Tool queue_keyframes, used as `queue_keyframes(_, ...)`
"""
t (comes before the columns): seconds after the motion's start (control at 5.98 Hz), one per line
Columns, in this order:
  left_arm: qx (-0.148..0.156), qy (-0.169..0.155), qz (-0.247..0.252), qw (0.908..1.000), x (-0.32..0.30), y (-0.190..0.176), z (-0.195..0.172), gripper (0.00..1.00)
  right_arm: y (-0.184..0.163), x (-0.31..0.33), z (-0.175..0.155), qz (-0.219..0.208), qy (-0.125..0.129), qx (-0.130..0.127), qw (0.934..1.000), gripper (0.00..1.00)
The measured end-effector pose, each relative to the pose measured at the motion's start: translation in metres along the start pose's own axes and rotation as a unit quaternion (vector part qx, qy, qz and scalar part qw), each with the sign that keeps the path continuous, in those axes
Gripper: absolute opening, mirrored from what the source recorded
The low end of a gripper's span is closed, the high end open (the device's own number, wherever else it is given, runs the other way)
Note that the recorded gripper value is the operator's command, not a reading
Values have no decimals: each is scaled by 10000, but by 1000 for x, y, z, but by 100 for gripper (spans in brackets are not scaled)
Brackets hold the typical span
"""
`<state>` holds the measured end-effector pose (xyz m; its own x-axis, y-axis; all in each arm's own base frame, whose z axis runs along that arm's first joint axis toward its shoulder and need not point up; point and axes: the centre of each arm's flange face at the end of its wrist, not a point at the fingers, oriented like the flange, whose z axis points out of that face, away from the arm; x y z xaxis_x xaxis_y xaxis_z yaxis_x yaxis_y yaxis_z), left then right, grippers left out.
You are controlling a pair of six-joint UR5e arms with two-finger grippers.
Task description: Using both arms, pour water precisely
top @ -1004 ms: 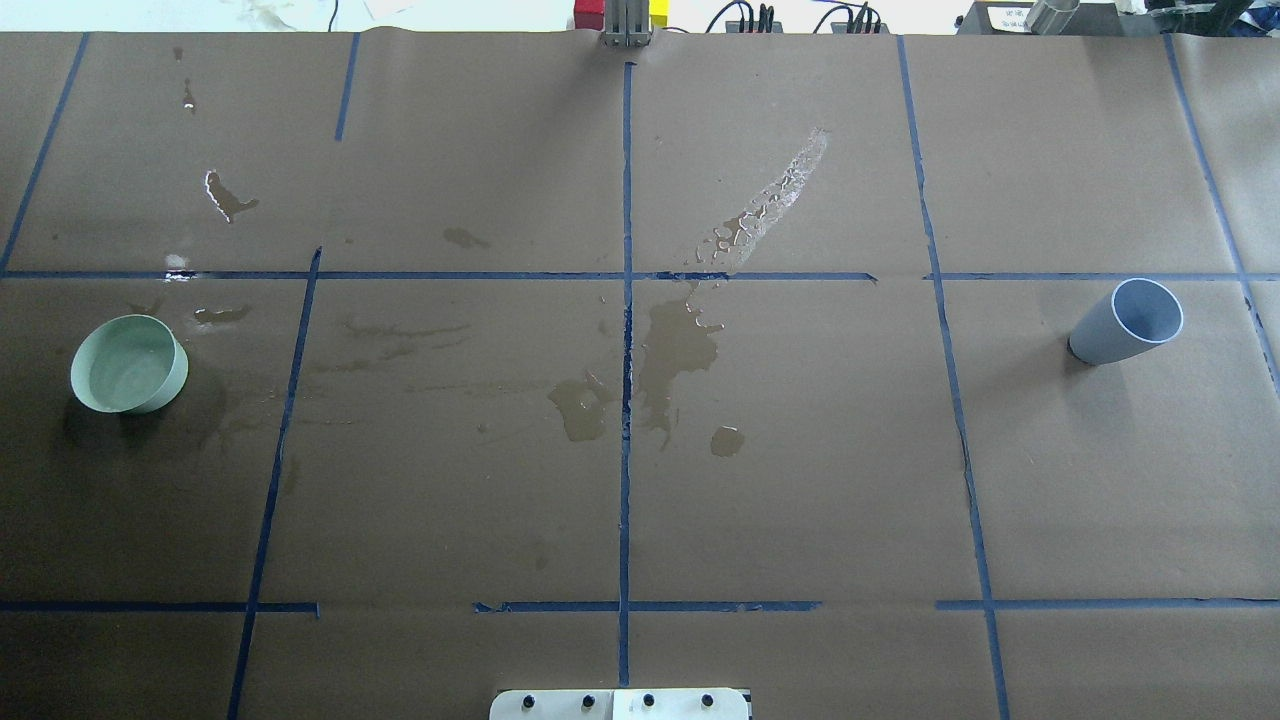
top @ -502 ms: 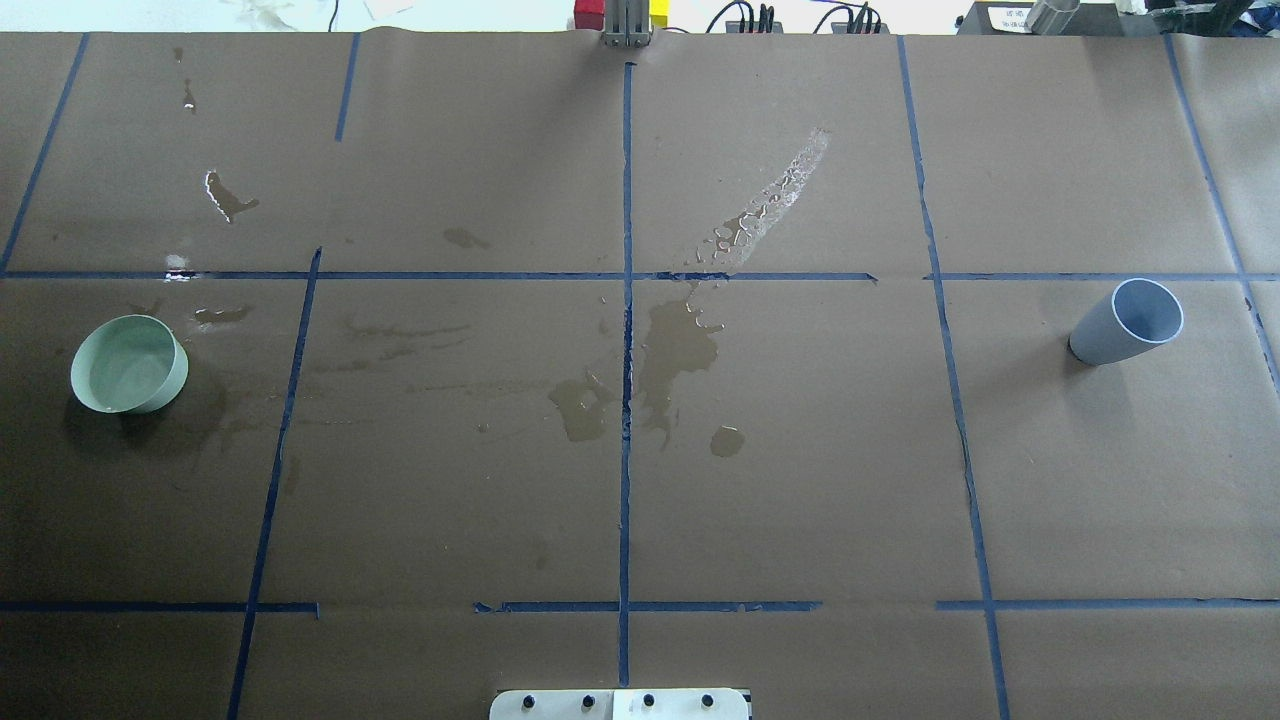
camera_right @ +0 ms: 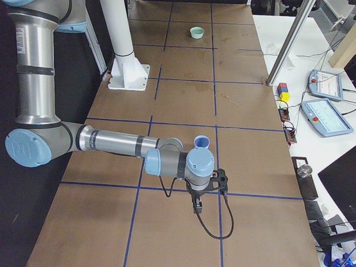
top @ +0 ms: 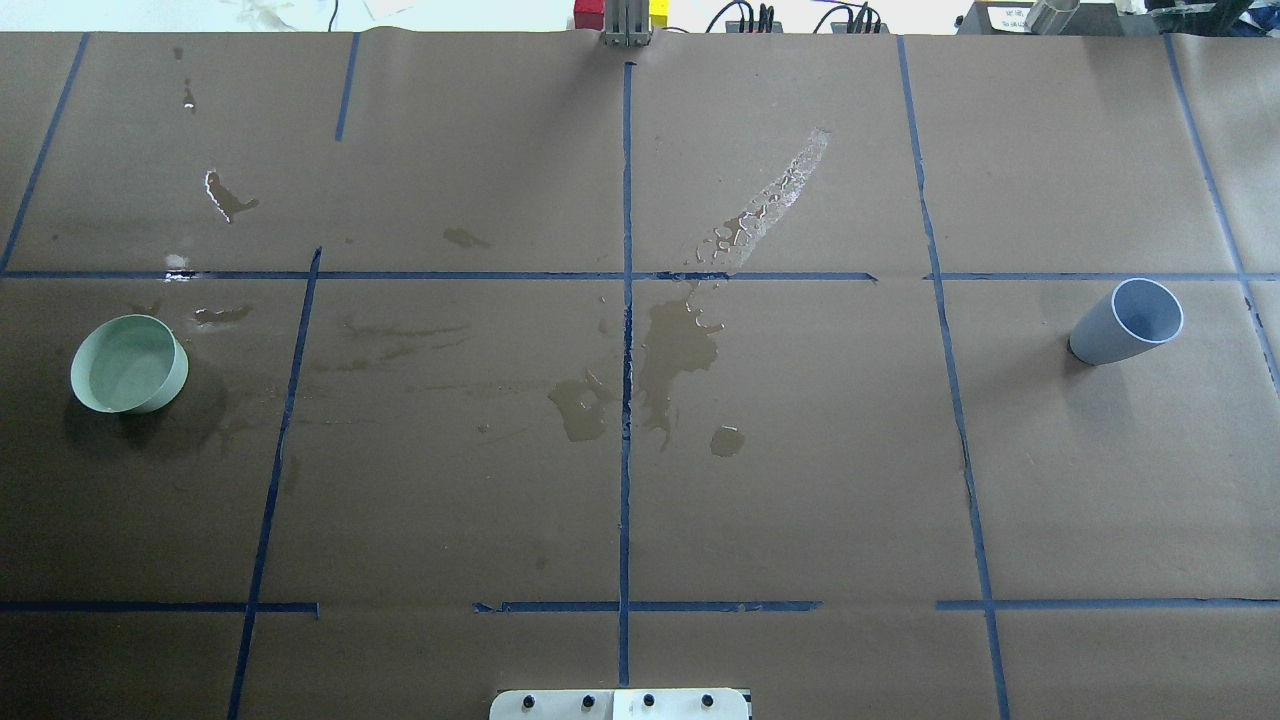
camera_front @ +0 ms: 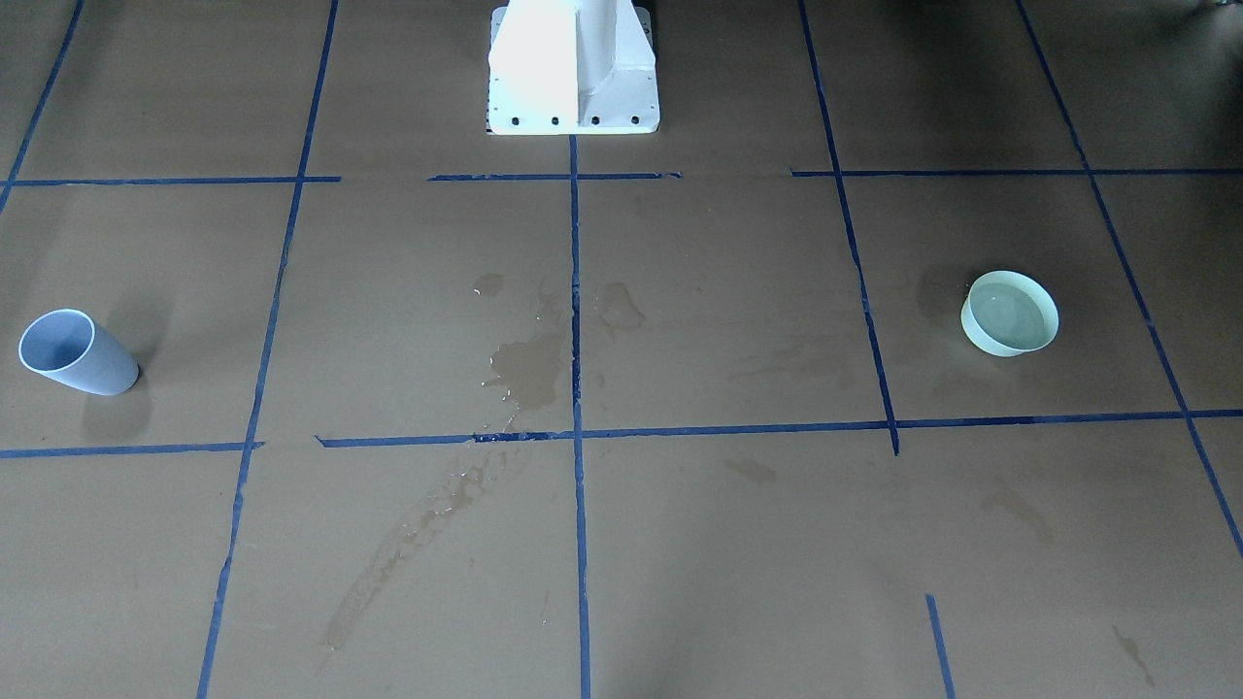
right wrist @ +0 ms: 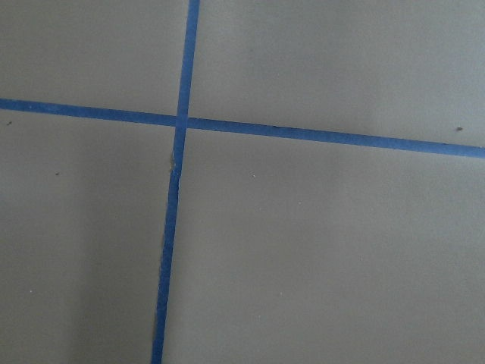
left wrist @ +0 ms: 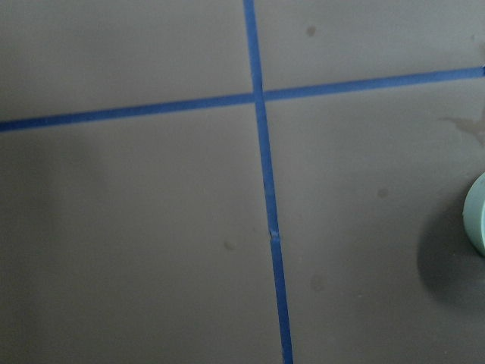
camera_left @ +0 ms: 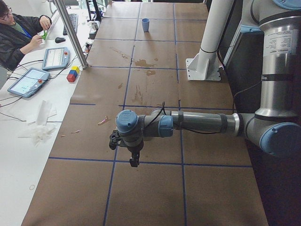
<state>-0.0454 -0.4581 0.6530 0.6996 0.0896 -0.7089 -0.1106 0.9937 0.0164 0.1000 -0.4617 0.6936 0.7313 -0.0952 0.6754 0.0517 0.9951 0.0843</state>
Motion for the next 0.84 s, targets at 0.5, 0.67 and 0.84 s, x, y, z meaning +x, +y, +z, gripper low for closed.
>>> queue_keyframes(0.5, -58, -22, -30, 10000, -2, 6, 5, 100, 0, -1, 2, 16, -11, -26, 10000, 100)
queue_keyframes(0.67, -59, -26, -18, 10000, -2, 7, 5, 100, 1, -1, 3, 25, -15, -37, 10000, 100)
queue_keyframes(0.84, -56, -23, -9, 10000, 0, 7, 4, 100, 1, -1, 5, 30, -18, -54, 10000, 100)
